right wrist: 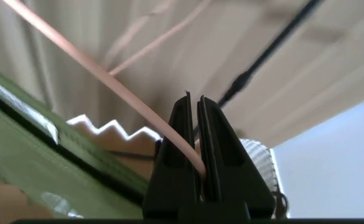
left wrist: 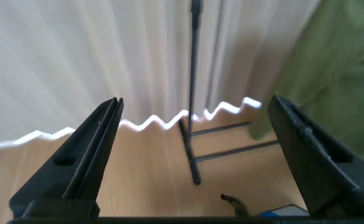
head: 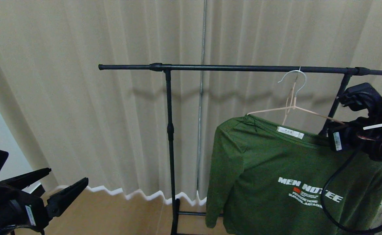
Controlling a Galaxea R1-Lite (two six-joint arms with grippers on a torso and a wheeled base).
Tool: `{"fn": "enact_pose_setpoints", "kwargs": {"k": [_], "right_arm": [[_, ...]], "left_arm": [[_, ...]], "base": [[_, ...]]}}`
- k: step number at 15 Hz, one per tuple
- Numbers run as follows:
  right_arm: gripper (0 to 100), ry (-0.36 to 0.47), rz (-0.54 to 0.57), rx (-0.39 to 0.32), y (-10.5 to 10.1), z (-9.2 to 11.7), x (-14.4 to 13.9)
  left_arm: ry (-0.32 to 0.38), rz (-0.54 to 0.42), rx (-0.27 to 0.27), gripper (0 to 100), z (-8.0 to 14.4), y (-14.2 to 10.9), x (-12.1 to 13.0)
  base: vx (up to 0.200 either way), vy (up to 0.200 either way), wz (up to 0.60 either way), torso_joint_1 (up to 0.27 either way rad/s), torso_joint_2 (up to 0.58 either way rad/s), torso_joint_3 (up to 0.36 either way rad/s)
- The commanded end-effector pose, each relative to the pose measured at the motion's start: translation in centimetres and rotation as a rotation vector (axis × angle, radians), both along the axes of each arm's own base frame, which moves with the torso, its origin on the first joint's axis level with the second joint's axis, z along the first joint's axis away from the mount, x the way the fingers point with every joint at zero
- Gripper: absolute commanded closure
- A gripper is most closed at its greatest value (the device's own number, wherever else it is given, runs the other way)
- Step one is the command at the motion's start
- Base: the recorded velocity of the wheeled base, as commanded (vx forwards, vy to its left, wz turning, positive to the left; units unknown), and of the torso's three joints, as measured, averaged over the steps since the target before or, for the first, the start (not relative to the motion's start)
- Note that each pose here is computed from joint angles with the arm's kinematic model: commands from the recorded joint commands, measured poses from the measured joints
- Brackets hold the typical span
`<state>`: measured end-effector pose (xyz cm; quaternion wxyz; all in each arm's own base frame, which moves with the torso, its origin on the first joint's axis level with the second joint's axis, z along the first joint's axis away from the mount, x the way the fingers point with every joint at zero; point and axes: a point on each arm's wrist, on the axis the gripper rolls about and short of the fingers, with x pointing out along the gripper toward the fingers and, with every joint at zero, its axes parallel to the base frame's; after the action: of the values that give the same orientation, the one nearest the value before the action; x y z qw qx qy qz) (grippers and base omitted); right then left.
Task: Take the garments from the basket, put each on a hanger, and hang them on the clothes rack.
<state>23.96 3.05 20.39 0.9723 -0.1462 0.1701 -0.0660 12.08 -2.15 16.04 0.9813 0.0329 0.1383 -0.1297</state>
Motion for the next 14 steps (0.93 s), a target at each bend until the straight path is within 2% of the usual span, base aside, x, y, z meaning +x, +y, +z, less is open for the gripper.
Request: {"fn": "enact_pose_setpoints", "kwargs": {"k": [1,7,14], "right_arm": [[100,-0.002,-0.001,-0.001,0.01,0.03,0.11],[100,-0.008,-0.001,0.002,0.12,0.16,0.81],[100,-0.007,0.001,0.0,0.14,0.13,0.67]], "left_arm": [[0.002,0.0,0.0,0,-0.03,-0.01,0.08],[0.01,-0.003,0.006,0,-0.19,-0.04,0.14],[0.006,-0.01,0.009,0,-0.22,-0.07,-0.04]], "base": [[0.2,0.0,0.0,0.027,0.02,-0.002],[0.2,0.0,0.0,0.001,0.0,0.006],[0.0,0.0,0.0,0.0,0.0,0.0]]}}
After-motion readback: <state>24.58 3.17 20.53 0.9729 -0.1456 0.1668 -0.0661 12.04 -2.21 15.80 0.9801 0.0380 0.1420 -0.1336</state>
